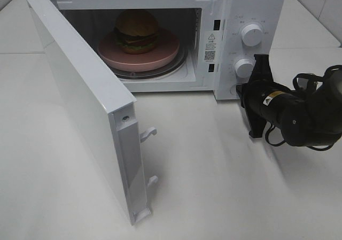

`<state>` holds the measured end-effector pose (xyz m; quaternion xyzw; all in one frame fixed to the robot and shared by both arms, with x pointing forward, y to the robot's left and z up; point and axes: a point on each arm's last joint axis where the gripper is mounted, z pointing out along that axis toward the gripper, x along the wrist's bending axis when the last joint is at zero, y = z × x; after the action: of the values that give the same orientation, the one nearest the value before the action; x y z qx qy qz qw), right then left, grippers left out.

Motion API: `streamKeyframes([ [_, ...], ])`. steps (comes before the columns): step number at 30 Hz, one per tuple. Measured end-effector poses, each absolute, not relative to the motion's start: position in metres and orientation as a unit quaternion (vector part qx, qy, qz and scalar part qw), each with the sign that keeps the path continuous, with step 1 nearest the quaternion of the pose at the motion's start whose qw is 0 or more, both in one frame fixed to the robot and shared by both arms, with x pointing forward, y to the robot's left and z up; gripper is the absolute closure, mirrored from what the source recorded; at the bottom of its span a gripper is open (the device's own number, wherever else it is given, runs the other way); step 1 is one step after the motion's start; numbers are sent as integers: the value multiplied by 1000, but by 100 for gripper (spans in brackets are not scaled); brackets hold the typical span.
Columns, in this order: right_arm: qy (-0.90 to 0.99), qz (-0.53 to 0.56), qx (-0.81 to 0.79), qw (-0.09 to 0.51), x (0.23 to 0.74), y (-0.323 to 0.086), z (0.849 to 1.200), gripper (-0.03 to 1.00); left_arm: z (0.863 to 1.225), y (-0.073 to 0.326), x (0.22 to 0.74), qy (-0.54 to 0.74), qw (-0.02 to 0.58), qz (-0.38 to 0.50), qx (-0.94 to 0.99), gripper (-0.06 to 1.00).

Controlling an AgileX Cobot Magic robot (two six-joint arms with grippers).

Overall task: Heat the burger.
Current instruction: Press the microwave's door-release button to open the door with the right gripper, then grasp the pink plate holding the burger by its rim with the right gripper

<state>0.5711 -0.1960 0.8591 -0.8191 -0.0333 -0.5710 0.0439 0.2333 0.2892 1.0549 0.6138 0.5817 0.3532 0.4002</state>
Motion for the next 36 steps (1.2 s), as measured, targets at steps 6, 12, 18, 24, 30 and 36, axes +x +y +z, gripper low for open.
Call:
streamKeyframes([
  [6,-25,-574,-817,47,565,-199,864,95,1055,289,233,582,400,353,614,-5],
  [12,-26,-569,-821,46,558,-202,864,95,1055,289,233,582,400,353,614,-5],
  [18,-27,-563,-825,44,545,-207,868,95,1055,289,233,582,400,353,614,-5],
  [24,-32,-560,-827,39,532,-211,874,95,1055,289,233,582,400,353,614,-5],
  [30,-59,-544,-837,24,516,-217,879,95,1055,289,233,582,400,353,614,-5],
  [36,-156,-504,-849,-22,501,-219,890,95,1055,289,233,582,400,353,614,-5],
])
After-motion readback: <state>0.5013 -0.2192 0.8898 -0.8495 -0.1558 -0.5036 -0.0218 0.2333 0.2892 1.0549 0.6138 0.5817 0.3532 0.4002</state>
